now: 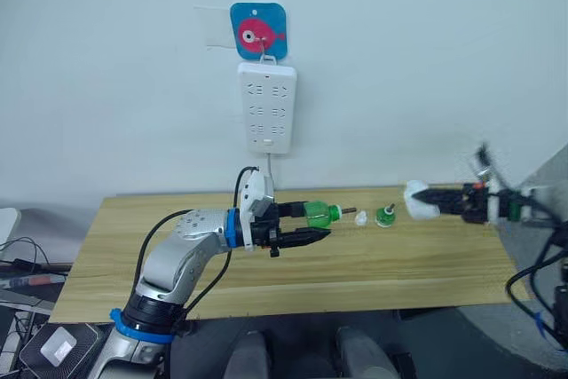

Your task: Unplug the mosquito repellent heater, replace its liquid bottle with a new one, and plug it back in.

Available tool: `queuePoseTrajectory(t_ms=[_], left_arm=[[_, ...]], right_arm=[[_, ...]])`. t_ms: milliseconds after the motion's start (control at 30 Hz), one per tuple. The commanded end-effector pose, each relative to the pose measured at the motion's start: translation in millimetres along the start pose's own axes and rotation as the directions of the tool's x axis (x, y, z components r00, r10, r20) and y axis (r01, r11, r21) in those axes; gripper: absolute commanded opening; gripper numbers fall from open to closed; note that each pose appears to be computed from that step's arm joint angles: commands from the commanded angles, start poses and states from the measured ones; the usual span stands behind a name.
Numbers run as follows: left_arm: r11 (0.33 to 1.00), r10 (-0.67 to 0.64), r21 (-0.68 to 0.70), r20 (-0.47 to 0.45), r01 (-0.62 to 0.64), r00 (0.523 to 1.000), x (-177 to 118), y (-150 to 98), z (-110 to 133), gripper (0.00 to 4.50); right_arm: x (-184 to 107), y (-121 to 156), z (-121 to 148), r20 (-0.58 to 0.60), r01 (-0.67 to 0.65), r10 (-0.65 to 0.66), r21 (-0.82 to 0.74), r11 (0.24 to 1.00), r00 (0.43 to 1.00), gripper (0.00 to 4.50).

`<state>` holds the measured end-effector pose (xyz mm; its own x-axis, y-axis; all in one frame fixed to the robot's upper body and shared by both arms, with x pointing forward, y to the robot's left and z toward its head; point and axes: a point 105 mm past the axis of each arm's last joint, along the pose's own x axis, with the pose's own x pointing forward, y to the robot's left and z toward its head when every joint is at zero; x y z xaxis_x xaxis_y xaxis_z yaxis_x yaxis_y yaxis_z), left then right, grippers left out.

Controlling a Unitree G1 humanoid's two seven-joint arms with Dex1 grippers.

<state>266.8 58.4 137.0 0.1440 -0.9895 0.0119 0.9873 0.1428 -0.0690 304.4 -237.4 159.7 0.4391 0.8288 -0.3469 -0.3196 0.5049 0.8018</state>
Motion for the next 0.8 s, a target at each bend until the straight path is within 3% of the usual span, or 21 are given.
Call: queuePoseTrajectory(t_ms=[33, 300, 800], left_arm=[[0.997, -0.018, 0.078, 0.063, 0.014, 0.998, 5, -3, 22, 2.22], [0.971, -0.046, 0.237, 0.123, 0.016, 0.991, 22, -8, 48, 2.22], [0.960, -0.054, 0.278, 0.099, 0.024, 0.994, 26, -6, 49, 2.22]], right_arm=[[-3, 41, 4, 0.002, -0.211, 0.211, -0.007, 0.977, 0.977, 2.95], [21, 85, -9, -0.066, -0.414, 0.411, -0.024, 0.910, 0.909, 2.95], [30, 99, -13, -0.003, -0.436, 0.436, -0.022, 0.900, 0.900, 2.95]])
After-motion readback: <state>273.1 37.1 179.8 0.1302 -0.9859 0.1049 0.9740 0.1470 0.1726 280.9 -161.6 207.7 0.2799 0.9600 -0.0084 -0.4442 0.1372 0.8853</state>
